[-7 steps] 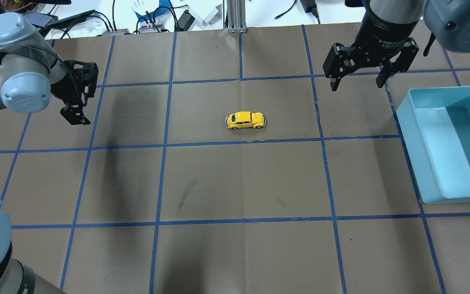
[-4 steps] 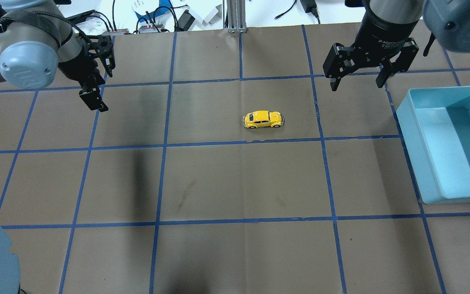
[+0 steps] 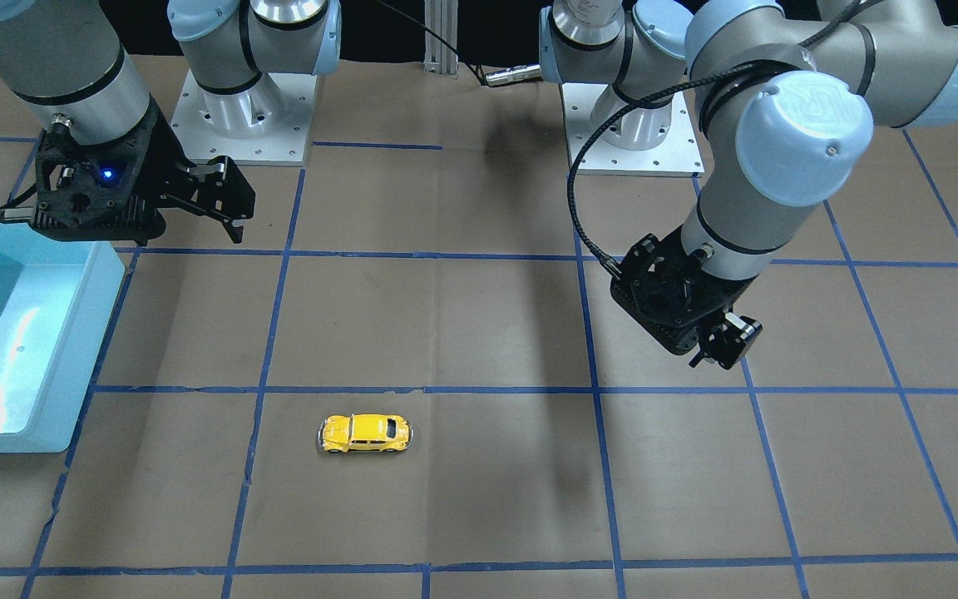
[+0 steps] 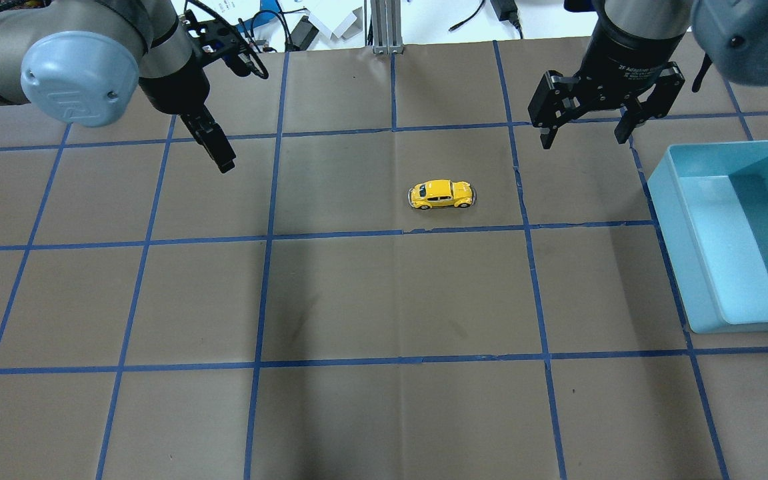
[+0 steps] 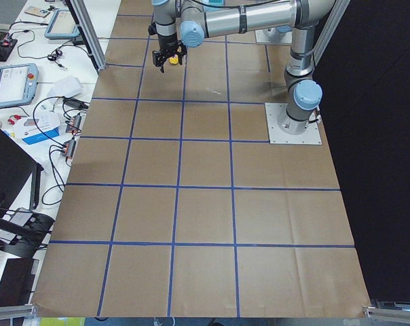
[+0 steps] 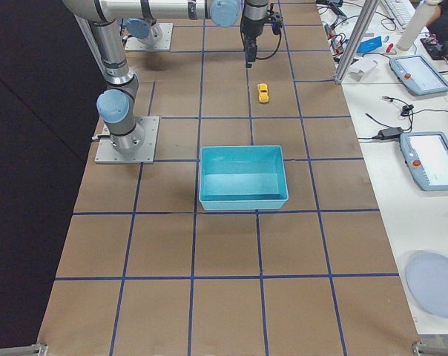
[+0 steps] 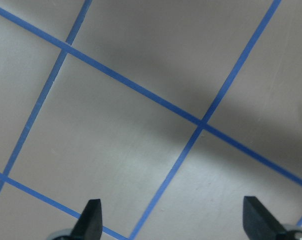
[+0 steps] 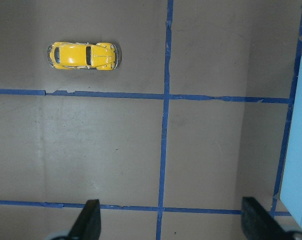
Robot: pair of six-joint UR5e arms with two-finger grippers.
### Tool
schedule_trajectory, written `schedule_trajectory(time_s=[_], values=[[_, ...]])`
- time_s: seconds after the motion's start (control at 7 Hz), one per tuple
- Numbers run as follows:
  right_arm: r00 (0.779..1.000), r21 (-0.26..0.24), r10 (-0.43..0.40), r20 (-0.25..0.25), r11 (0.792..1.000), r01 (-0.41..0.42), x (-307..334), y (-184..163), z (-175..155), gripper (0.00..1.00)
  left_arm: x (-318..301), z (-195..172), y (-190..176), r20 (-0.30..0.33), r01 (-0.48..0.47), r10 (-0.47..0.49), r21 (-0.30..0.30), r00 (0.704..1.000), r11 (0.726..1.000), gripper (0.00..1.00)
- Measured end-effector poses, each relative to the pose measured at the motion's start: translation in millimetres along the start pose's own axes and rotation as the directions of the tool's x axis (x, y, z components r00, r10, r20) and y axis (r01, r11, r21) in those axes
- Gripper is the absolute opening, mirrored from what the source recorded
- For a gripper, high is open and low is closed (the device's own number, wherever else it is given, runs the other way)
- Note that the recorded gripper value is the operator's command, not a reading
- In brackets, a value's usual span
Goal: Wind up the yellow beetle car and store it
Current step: 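Raise the left gripper back to rest while the right gripper moves toward the car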
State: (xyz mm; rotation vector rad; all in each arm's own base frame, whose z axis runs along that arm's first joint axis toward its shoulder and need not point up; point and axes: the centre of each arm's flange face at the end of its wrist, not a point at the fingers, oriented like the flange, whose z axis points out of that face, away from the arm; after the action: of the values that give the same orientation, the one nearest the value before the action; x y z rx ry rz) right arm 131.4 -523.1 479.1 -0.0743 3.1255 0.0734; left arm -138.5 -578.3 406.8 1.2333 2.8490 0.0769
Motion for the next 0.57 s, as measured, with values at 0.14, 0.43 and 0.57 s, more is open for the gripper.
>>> schedule_trajectory(time_s=[0.14,0.43,0.57], values=[[1.0,0.0,0.0,0.0,1.0,0.0,0,0,0,1.0,18,-11,-2,0.006,0.127,-0.127,-0.003,0.992,0.992,1.0],[1.0,0.007,0.007,-0.004,1.0,-0.007,4,-2,-3,1.0,40,-54,18,0.02,0.388,-0.389,0.042,0.921,0.921,1.0],[1.0,0.01,0.009,-0.005,1.0,-0.009,6,-3,-3,1.0,36,-76,39,0.016,0.492,-0.494,0.071,0.869,0.868,1.0]])
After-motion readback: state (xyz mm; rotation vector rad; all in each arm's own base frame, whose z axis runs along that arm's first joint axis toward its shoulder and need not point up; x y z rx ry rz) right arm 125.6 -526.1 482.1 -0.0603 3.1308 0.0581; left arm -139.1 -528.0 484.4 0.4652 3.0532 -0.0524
